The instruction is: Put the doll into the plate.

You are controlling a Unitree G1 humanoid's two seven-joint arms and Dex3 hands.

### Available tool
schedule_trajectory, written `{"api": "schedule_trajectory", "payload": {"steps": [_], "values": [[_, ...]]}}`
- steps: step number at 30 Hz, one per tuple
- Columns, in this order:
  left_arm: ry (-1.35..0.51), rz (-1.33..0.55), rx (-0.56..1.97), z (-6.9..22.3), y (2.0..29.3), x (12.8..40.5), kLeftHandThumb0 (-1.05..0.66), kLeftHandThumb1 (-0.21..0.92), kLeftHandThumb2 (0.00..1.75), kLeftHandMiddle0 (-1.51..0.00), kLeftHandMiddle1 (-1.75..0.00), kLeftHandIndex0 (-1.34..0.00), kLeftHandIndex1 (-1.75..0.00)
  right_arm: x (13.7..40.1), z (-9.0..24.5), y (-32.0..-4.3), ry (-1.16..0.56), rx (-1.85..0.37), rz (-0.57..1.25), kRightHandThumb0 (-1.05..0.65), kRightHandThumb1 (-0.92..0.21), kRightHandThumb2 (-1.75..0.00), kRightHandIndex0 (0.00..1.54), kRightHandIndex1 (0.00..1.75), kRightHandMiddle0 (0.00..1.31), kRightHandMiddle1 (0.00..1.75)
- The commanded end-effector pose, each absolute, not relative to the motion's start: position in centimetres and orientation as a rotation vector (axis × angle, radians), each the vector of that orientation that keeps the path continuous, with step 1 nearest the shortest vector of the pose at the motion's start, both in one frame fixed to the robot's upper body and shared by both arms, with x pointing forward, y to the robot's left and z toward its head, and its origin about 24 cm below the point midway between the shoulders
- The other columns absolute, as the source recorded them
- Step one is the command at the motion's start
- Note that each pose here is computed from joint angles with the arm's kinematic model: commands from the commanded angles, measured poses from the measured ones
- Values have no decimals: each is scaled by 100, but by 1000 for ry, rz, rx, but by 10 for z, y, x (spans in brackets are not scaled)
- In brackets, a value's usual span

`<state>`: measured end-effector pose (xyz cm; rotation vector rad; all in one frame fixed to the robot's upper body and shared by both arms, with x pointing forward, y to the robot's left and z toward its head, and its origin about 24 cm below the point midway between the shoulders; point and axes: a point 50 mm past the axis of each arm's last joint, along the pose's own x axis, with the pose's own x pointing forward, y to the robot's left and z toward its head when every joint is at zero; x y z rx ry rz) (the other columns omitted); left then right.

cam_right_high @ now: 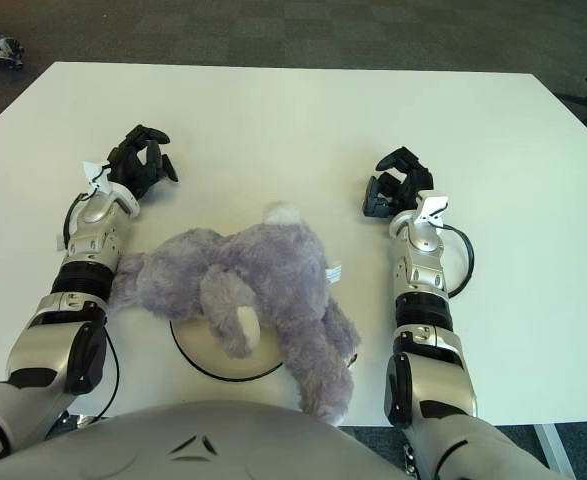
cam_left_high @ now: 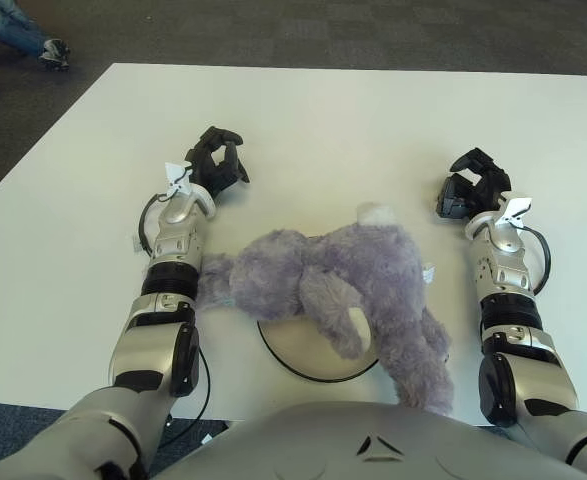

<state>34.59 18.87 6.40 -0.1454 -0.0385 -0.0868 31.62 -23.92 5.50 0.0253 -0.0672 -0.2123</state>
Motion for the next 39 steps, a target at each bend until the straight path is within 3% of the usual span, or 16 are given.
{"api": "schedule_trajectory", "payload": {"steps": [1,39], "values": [[-21,-89,-152,60,187,344,-40,60,96,-100,-175,-39,-175,317,52,-237,-43,42,-201,-1,9,-175,93,165,71,175],[-12,-88,-148,60,186,345,-40,57,100,-104,-175,-41,-175,318,52,-236,-28,53,-187,-1,10,-175,93,165,71,175]]}}
